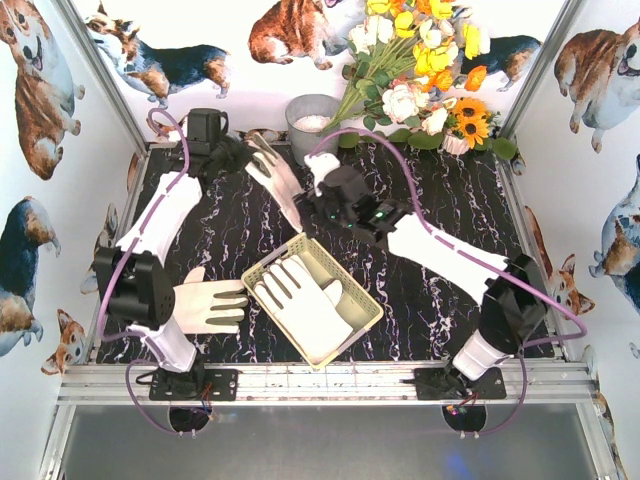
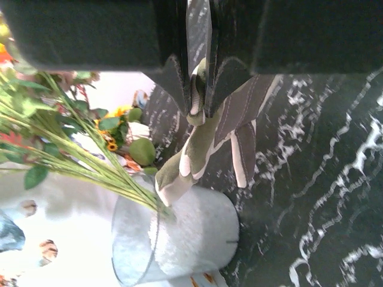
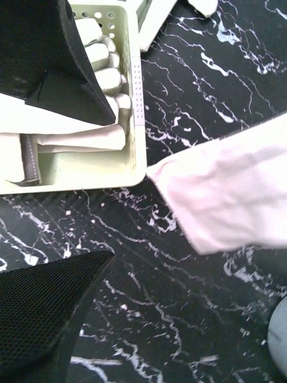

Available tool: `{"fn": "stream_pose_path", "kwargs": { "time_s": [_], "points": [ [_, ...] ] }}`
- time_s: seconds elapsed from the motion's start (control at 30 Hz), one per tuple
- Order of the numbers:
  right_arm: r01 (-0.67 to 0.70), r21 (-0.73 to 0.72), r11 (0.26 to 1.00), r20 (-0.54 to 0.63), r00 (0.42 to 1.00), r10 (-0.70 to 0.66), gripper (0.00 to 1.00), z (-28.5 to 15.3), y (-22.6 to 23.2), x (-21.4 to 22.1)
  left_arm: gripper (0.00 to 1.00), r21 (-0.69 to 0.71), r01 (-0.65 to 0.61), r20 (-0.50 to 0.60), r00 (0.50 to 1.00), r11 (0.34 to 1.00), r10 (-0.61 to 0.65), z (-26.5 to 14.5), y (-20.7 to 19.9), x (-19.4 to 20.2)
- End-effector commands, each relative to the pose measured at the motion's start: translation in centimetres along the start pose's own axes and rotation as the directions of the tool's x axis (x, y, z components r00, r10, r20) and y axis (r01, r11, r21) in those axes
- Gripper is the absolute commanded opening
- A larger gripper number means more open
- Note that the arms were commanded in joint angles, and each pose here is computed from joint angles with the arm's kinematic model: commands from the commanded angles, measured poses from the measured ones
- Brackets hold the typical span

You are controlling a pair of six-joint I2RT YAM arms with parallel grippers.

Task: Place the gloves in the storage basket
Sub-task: Pick up the glove at the corner of the board.

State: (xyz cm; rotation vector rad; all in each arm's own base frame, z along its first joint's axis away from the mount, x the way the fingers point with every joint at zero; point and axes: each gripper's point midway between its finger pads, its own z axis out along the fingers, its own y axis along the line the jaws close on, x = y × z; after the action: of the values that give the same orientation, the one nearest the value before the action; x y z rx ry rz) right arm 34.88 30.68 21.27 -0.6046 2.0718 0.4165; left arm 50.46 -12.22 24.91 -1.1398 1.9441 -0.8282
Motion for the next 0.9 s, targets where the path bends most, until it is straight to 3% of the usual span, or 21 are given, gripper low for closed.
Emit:
{"fn": "stream_pose_path", "kwargs": {
  "time_s": [0.0,0.33,0.57,0.8,0.87],
  "points": [
    [0.095,-0.007,0.995,0.176,0.980,-0.093,0.88,0.6,2.3,-5.0,0.00,0.009,0.111,0.024,0.994,0.994,-0.111,-2.8,-2.0,1.7],
    [0.195,0.077,0.978,0.226,0.952,-0.208,0.89,1.4,3.8,-6.3,0.00,0.022,0.203,-0.020,0.979,0.979,-0.203,-7.9,-3.5,6.1],
    [0.210,0.231,0.950,0.214,0.942,-0.260,0.87,1.6,2.2,-6.5,0.00,0.057,0.250,-0.046,0.968,0.967,-0.247,-9.8,-4.5,7.0],
    [0.252,0.280,0.926,0.207,0.926,-0.315,0.68,1.0,1.5,-7.3,0.00,0.070,0.294,-0.062,0.955,0.953,-0.290,-10.7,-5.0,7.3],
    [0.263,0.281,0.923,0.205,0.923,-0.325,0.53,0.9,1.4,-7.3,0.00,0.080,0.293,-0.068,0.955,0.953,-0.288,-10.8,-5.4,7.4]
  ]
}}
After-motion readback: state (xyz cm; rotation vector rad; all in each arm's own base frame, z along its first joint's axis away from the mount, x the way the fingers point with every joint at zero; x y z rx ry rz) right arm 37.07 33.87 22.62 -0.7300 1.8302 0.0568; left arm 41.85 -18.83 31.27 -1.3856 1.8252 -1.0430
